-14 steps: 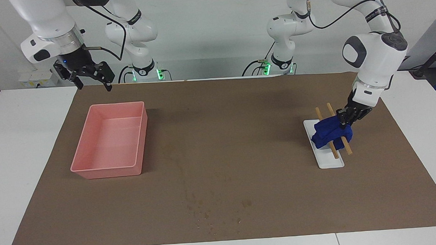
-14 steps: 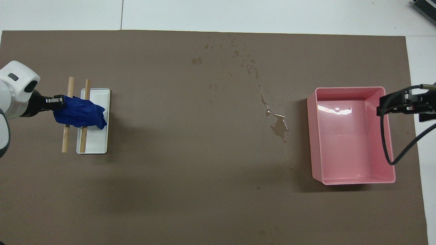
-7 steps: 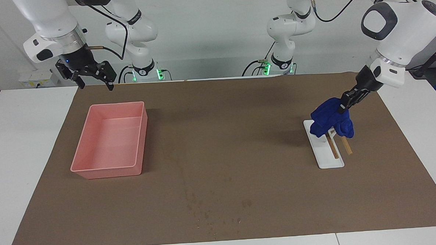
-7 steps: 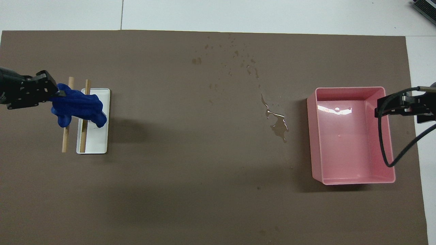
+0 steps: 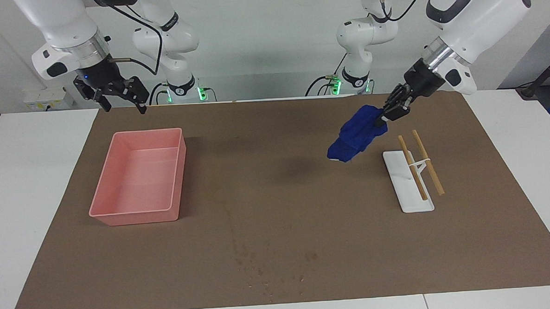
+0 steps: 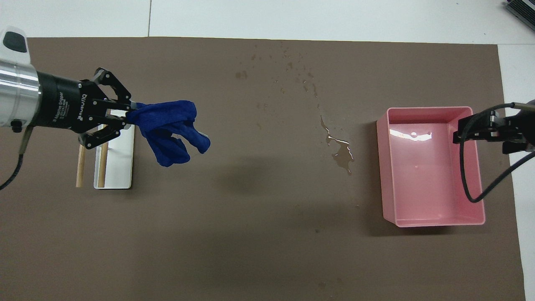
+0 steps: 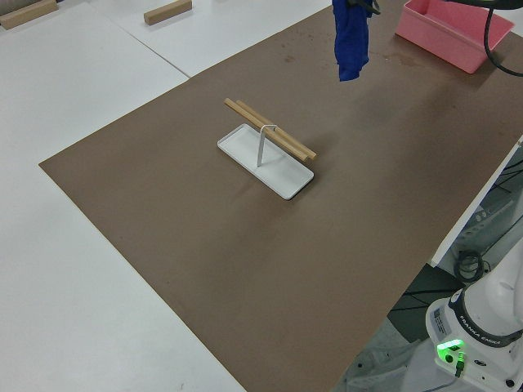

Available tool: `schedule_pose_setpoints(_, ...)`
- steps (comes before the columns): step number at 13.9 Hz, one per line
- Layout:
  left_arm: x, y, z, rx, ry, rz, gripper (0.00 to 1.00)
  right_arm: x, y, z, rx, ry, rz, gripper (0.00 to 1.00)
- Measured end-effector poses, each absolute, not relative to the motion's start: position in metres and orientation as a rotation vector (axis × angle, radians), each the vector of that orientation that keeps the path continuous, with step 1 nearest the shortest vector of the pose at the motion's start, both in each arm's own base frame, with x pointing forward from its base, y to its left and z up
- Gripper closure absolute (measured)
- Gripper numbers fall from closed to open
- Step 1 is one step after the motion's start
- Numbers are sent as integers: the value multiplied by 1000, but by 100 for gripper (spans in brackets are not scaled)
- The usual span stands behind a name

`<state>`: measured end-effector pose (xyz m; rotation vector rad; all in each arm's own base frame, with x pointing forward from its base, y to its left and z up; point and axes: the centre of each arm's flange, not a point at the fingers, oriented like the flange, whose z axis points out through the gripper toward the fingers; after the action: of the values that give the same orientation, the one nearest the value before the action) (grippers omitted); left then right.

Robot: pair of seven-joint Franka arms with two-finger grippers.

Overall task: Wipe water with towel using both arms
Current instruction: 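Lift the blue cloth with the left gripper toward the table center, then grasp the cloth with the right gripper while the left gripper holds it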

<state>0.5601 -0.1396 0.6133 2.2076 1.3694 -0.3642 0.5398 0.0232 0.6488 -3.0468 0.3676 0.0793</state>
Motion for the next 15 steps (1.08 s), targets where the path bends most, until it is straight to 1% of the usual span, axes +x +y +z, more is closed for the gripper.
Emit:
schedule_pose_setpoints(4,555,-187,613,1968,1544,-506,82,541,54,654,-2853,609,108,0)
schedule_pose_setpoints(8,545,-233,604,1775,1651,-580,82,542,100,663,-2642,956,146,0)
schedule_pose_setpoints(12,537,-247,603,1598,1720,-683,82,538,158,665,-2460,1314,180,0)
schedule_pose_setpoints(15,528,-269,606,1546,1743,-719,82,539,192,663,-2166,1638,274,0)
